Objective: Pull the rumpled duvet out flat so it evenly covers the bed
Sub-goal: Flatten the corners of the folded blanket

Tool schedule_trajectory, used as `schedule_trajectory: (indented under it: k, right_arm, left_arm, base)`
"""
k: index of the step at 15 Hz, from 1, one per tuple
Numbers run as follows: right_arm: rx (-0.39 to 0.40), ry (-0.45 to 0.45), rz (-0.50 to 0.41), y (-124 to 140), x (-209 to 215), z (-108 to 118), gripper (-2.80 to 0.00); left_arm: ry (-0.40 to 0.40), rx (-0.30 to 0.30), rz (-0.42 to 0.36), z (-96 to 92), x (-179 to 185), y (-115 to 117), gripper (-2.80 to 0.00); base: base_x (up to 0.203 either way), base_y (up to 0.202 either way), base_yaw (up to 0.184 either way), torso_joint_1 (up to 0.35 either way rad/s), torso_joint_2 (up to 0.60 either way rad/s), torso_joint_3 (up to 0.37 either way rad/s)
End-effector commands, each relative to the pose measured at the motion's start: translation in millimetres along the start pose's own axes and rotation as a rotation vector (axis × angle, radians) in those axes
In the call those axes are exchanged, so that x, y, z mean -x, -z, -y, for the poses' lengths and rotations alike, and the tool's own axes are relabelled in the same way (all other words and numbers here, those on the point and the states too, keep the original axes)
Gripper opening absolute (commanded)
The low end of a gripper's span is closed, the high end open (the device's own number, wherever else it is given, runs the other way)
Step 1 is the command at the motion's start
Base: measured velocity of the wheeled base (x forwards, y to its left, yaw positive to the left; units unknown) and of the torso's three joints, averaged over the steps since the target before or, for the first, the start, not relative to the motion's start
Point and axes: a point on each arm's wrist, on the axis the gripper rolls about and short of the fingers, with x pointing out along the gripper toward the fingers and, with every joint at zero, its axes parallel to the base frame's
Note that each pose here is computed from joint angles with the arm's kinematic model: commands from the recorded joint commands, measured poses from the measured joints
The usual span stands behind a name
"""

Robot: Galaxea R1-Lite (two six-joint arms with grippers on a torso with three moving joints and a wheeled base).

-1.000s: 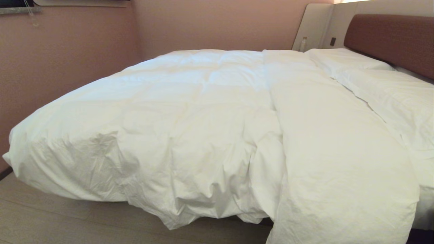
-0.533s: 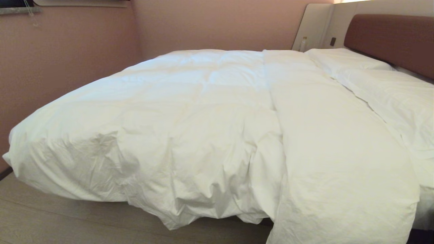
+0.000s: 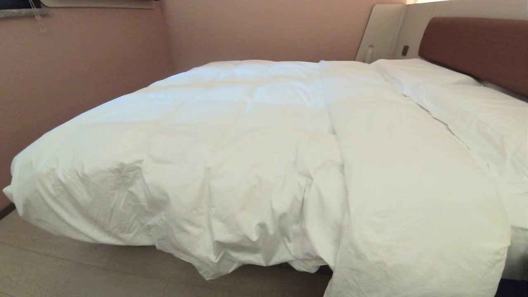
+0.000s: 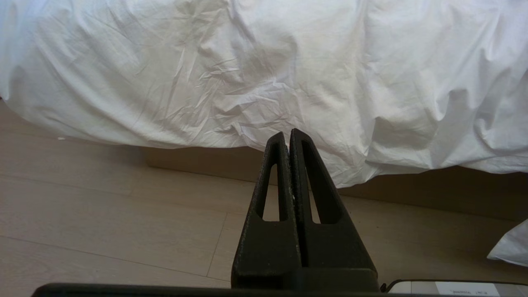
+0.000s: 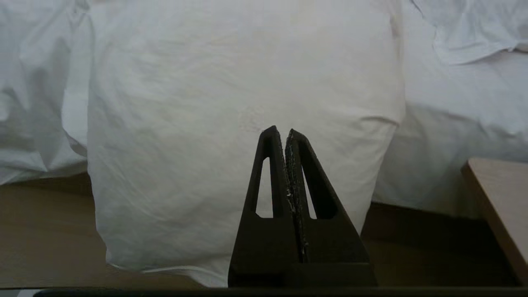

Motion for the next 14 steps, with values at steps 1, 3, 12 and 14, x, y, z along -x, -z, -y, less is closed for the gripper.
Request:
schedule_trajectory:
  k: [1, 3, 12, 14]
  right_arm:
    - [0.0, -0.001, 0.081, -3, -2, 0, -2.8]
    - [-0.016, -0.025, 0.027, 6, -4, -1, -2.8]
    - [-0.056, -0.018, -0.016, 10, -4, -1, -2.8]
    - [-0.056, -0.018, -0.016, 10, -4, -1, -2.8]
  left_arm:
    - [0.0, 0.001, 0.0, 0.0, 0, 0, -2.8]
    - [0.0, 0.001, 0.0, 0.0, 0, 0, -2.8]
    - [-0.002, -0.018, -0.005, 0.0, 0, 1, -2.8]
    - [-0.003, -0.008, -0.003, -0.1, 0, 0, -2.8]
  base:
    - [0.0, 0.0, 0.0, 0.0, 0.0, 0.0]
    - [0.0, 0.0, 0.0, 0.0, 0.0, 0.0]
    - [0.0, 0.0, 0.0, 0.0, 0.0, 0.0]
    - [0.0, 0.0, 0.0, 0.0, 0.0, 0.0]
